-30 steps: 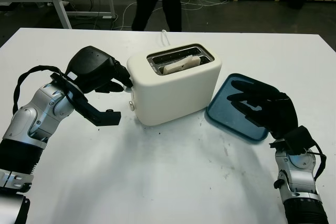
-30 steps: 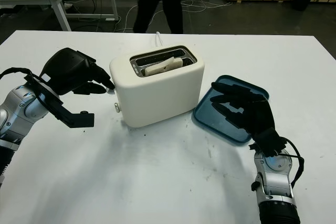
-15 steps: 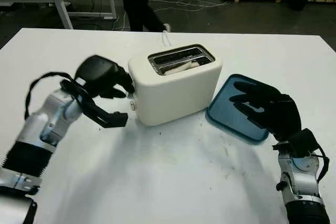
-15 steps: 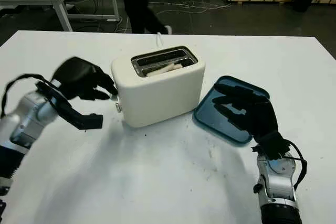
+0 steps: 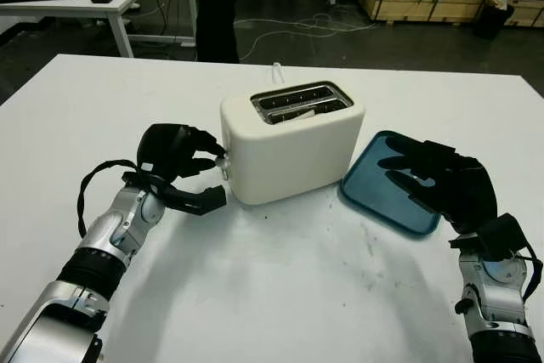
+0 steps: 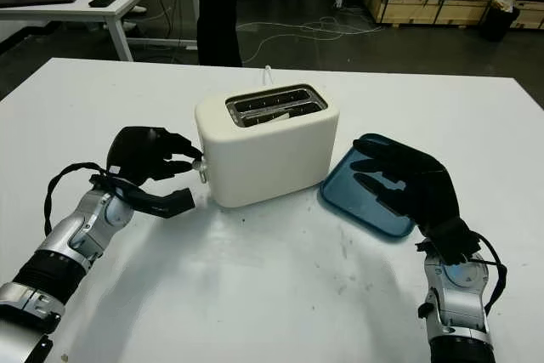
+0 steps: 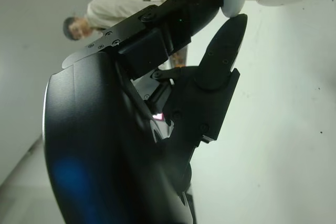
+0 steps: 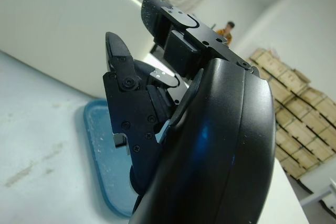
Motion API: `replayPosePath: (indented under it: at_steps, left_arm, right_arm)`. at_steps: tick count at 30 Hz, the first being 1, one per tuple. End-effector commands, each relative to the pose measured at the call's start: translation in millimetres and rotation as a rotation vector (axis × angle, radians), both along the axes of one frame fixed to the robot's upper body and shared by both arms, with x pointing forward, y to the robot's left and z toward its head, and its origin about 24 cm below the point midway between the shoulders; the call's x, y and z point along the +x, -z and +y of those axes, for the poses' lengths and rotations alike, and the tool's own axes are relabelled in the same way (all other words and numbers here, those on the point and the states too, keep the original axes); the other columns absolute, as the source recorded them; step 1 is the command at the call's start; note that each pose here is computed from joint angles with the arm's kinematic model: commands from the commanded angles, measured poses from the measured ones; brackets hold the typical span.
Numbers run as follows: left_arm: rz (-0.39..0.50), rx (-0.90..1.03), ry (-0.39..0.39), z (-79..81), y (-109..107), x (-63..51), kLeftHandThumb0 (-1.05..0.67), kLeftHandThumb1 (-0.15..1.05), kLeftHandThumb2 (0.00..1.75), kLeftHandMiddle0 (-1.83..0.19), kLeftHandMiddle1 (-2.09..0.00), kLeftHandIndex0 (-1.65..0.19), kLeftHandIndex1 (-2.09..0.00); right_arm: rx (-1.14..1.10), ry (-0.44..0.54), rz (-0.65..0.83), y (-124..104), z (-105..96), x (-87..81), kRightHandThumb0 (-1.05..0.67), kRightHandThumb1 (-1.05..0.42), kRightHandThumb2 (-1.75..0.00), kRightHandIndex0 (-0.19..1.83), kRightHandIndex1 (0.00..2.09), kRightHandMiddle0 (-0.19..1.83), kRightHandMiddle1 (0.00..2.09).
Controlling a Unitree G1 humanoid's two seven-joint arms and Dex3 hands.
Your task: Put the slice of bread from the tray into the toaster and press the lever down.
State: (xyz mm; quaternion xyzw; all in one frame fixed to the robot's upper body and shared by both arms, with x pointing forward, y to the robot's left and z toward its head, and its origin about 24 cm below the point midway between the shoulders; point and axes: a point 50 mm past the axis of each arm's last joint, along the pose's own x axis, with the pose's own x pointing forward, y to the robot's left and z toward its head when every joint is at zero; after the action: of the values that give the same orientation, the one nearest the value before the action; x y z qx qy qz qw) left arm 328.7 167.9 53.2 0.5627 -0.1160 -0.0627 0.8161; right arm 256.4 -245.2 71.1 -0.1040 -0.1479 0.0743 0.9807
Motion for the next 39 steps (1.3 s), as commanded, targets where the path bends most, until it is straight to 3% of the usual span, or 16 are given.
replayPosePath:
  at_steps: [1,17,22,26,31,34,39]
  left_arm:
    - [0.247,0.049,0.203,-50.0,53.9,-30.7,-0.34,0.87,0.0,-0.88,-1.02,-1.24,-0.02]
    - [0.214,0.078,0.211,-46.6,38.6,-21.0,-0.33,0.86,0.01,-0.91,-1.0,-1.24,-0.01]
    - [0.227,0.042,0.205,-45.3,34.7,-19.2,-0.33,0.88,0.01,-0.88,-1.08,-1.22,0.0]
    - [0.213,0.019,0.189,-39.0,30.4,-18.9,-0.33,0.89,0.01,-0.84,-1.0,-1.22,-0.01]
    - [0.146,0.007,0.137,-20.5,9.1,-16.1,-0.33,0.91,0.02,-0.8,-1.0,-1.2,-0.01]
    - [0.03,-0.014,0.094,-4.1,-12.4,-17.3,-0.33,0.86,0.0,-0.89,-1.18,-1.23,-0.02]
    - [-0.132,0.003,-0.023,26.1,-59.8,-23.5,-0.51,0.78,0.0,-0.85,-1.11,-1.14,0.0]
  right_arm:
    - [-0.005,-0.005,-0.025,-7.4,-1.8,3.0,-0.16,-0.92,-0.06,0.7,0.67,0.9,0.0]
    - [0.006,0.01,-0.022,-6.3,0.5,3.1,-0.15,-0.92,-0.06,0.71,0.63,0.9,0.0]
    - [0.015,0.001,-0.026,-4.9,0.1,4.7,-0.15,-0.92,-0.06,0.72,0.62,0.89,0.0]
    - [0.02,-0.002,-0.02,-4.4,0.1,5.2,-0.15,-0.92,-0.06,0.72,0.62,0.89,0.0]
    - [0.015,-0.004,-0.024,-4.7,0.4,4.9,-0.17,-0.92,-0.06,0.72,0.61,0.89,0.0]
    - [0.012,-0.003,-0.022,-4.8,0.4,4.3,-0.18,-0.92,-0.05,0.73,0.61,0.9,0.0]
    - [0.006,-0.002,-0.023,-5.2,2.6,4.1,-0.17,-0.92,-0.05,0.72,0.59,0.9,0.0]
